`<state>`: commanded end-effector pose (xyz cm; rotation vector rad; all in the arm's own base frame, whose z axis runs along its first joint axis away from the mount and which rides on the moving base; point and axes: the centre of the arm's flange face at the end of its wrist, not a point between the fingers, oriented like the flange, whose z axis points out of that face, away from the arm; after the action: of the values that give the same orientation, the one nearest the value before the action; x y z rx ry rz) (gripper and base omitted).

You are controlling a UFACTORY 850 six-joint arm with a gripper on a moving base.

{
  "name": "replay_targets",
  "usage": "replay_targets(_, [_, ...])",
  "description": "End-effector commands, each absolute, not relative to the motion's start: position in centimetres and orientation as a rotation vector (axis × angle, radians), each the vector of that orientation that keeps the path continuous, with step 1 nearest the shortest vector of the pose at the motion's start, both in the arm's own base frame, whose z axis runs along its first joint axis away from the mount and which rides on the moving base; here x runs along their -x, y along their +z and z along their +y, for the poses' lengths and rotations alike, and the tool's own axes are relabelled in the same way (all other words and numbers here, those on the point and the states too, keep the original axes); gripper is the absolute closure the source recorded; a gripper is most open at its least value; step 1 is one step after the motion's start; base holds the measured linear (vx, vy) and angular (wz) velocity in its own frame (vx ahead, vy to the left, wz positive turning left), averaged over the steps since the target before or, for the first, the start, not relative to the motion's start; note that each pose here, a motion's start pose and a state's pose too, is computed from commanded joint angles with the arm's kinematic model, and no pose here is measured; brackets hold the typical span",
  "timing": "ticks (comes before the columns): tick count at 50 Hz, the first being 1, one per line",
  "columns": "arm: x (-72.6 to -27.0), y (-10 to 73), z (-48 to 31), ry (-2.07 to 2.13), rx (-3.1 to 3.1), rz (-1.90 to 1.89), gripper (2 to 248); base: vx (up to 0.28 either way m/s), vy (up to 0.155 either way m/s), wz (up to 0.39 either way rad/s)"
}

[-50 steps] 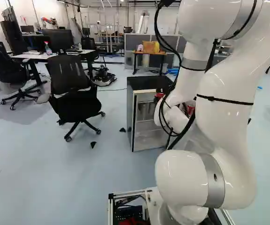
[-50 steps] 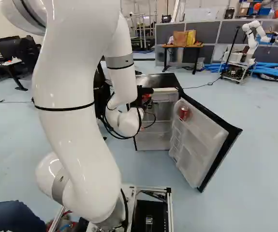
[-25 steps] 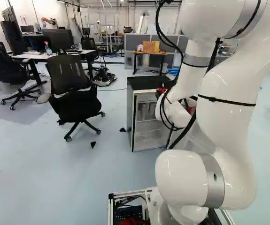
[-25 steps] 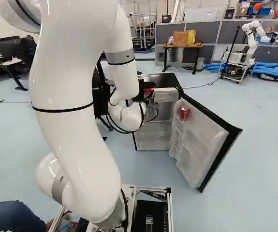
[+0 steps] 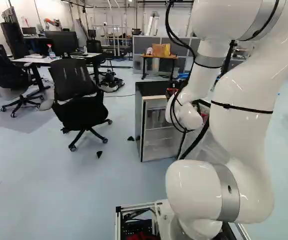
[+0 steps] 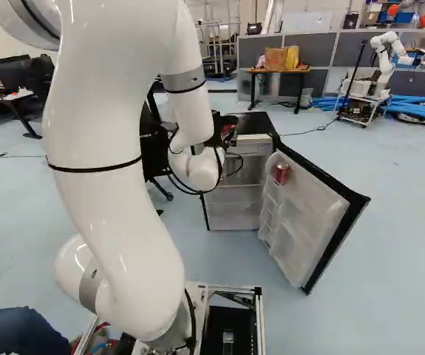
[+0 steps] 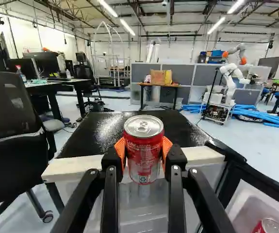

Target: Grab a drink from the fridge

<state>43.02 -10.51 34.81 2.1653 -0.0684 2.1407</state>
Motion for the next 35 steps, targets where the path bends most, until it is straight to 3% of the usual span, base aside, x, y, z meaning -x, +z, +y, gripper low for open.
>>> replay_targets(35, [-47.8, 37.2, -11.0, 2.153, -2.149, -0.034, 155, 0.0, 0.0, 0.0])
